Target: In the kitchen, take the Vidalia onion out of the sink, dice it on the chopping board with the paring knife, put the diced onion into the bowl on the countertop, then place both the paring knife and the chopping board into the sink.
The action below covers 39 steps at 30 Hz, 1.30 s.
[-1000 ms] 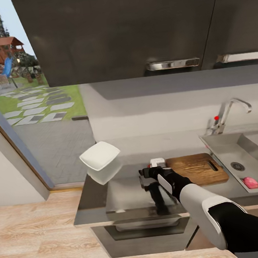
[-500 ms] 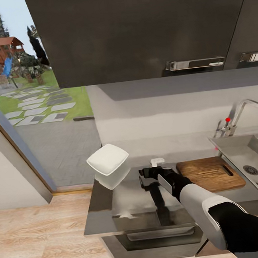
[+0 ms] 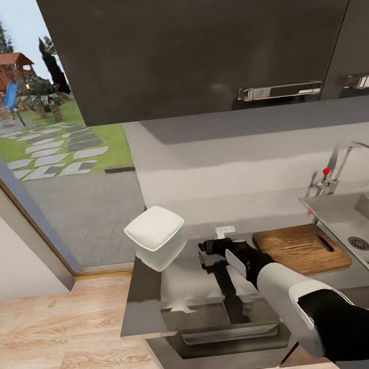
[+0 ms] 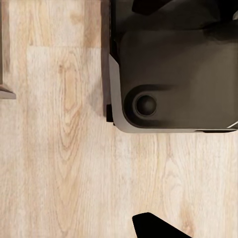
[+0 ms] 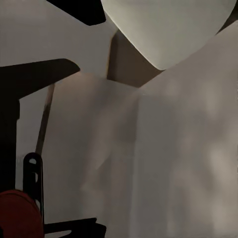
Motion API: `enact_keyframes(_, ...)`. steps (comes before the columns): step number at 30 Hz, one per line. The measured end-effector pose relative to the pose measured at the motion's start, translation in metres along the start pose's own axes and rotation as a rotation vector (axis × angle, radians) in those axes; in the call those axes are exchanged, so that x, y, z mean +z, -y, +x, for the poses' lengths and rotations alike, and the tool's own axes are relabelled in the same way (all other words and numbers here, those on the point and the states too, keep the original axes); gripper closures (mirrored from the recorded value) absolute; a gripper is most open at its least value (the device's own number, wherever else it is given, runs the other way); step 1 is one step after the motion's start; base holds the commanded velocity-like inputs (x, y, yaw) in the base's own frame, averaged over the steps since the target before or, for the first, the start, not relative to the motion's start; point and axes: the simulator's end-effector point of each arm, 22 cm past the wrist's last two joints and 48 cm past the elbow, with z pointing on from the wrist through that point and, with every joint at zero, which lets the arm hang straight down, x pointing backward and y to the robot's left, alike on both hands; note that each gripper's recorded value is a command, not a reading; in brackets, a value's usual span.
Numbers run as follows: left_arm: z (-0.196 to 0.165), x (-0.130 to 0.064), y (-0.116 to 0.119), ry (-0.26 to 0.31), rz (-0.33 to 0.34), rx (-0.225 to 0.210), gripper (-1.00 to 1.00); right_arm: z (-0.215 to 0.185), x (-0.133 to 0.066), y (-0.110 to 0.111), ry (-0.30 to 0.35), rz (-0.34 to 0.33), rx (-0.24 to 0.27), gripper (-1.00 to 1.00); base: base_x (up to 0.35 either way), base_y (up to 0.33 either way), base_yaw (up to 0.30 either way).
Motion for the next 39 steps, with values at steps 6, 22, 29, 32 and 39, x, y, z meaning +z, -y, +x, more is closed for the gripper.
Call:
enact_keyframes(6, -0.0001, 0.0002, 0.0006, -0.001, 0.001, 0.001, -1.00, 0.0000, 0.0007, -0.0012, 0.000, -0.006, 0.007, -1.00, -0.123, -0.085, 0.000)
enact_keyframes(22, -0.0003, 0.0001, 0.0010, 0.001, 0.002, 0.003, -1.00, -0.0001, 0.0003, -0.0010, 0.001, -0.005, 0.005, -1.00, -0.022, -0.014, 0.000)
enact_keyframes(29, -0.0004, 0.0003, 0.0011, 0.000, 0.002, 0.003, -1.00, -0.0002, 0.0008, -0.0008, 0.001, -0.004, 0.003, -1.00, -0.109, 0.000, 0.000)
enact_keyframes(32, -0.0004, 0.0003, 0.0011, 0.000, 0.002, 0.002, -1.00, -0.0001, 0.0009, -0.0006, 0.001, -0.003, 0.002, -1.00, -0.278, 0.000, 0.000)
enact_keyframes(39, -0.0003, 0.0001, 0.0012, 0.001, 0.003, 0.003, -1.00, -0.0002, 0.0004, -0.0009, 0.001, -0.004, 0.003, -1.00, -0.106, 0.000, 0.000)
